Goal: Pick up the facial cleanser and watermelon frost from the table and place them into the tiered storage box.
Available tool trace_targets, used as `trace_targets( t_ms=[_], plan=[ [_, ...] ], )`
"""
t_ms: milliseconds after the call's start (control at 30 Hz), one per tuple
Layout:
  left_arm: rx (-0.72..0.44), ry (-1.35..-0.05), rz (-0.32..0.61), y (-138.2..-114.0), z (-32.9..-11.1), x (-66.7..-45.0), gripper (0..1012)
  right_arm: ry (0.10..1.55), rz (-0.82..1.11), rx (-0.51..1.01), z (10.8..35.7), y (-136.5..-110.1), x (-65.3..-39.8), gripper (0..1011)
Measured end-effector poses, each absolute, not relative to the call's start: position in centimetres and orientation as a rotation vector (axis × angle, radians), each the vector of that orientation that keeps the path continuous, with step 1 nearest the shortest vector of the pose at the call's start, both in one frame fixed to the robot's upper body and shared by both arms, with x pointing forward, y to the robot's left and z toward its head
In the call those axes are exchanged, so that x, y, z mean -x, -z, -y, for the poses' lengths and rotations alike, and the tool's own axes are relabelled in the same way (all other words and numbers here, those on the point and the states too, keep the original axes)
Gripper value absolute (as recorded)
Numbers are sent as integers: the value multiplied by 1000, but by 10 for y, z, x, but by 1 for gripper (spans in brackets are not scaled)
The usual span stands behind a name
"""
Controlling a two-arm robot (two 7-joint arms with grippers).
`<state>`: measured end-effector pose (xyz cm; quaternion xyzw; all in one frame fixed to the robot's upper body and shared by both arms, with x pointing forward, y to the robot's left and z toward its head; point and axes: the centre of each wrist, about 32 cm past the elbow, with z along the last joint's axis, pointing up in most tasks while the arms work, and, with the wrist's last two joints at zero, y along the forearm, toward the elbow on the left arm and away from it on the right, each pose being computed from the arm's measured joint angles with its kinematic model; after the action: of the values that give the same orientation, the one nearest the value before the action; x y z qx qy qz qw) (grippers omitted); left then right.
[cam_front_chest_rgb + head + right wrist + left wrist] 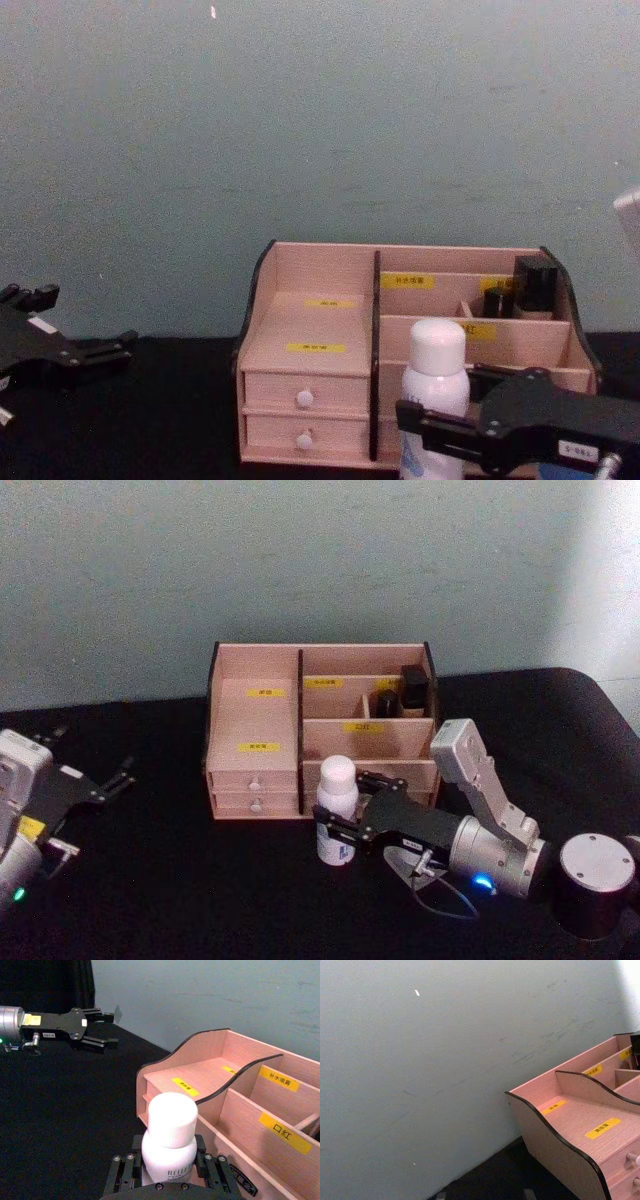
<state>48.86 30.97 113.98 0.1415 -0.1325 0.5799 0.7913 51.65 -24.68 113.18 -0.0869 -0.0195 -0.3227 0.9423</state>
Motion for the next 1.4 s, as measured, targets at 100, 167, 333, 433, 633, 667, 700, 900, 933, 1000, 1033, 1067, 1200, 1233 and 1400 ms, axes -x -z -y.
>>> trace_targets(
  t_ms=[100, 167, 333, 433, 633, 667, 700, 900, 933, 1000, 1033, 1067, 1200, 1233, 1400],
  plan=[
    [-304, -1248, 285, -1140, -310, -489, 1001, 658, 40, 177, 247, -1132, -516, 589],
    [-304, -1248, 285, -1140, -310, -489, 1001, 658, 40, 177, 247, -1132, -516, 589],
    [-305, -1248, 285, -1140, -310, -489, 1001, 658, 40, 177, 247, -1132, -516, 589],
    [-304, -1248, 285, -1140, -310, -489, 1002, 646, 52, 177, 248, -1133, -516, 589],
    [-304, -1248, 285, -1140, -310, -489, 1001, 618, 53, 161, 250, -1141, -514, 589],
    [-304, -1248, 285, -1140, -310, -489, 1001, 614, 51, 157, 251, -1143, -514, 589],
    [-304, -1248, 285, -1140, -310, -489, 1001, 607, 47, 146, 252, -1147, -514, 589],
    [-304, -1248, 285, -1140, -310, -489, 1001, 605, 46, 90, 254, -1166, -515, 589],
    [-304, -1248, 285, -1140, -310, -489, 1001, 609, 49, 70, 255, -1171, -516, 589],
    [-304, -1248, 285, -1140, -310, -489, 1001, 622, 60, 39, 255, -1181, -520, 589],
    [-305, -1248, 285, -1140, -310, -489, 1001, 626, 63, 31, 254, -1183, -521, 589],
    [-304, -1248, 285, -1140, -310, -489, 1001, 632, 68, 20, 254, -1186, -523, 589],
    [-304, -1248, 285, -1140, -310, -489, 1001, 679, 107, -24, 250, -1199, -535, 589],
    [-304, -1248, 285, -1140, -310, -489, 1001, 679, 107, -24, 250, -1199, -535, 589],
    [-304, -1248, 285, -1140, -310, -489, 1001, 755, 153, -48, 244, -1208, -552, 589]
  ],
)
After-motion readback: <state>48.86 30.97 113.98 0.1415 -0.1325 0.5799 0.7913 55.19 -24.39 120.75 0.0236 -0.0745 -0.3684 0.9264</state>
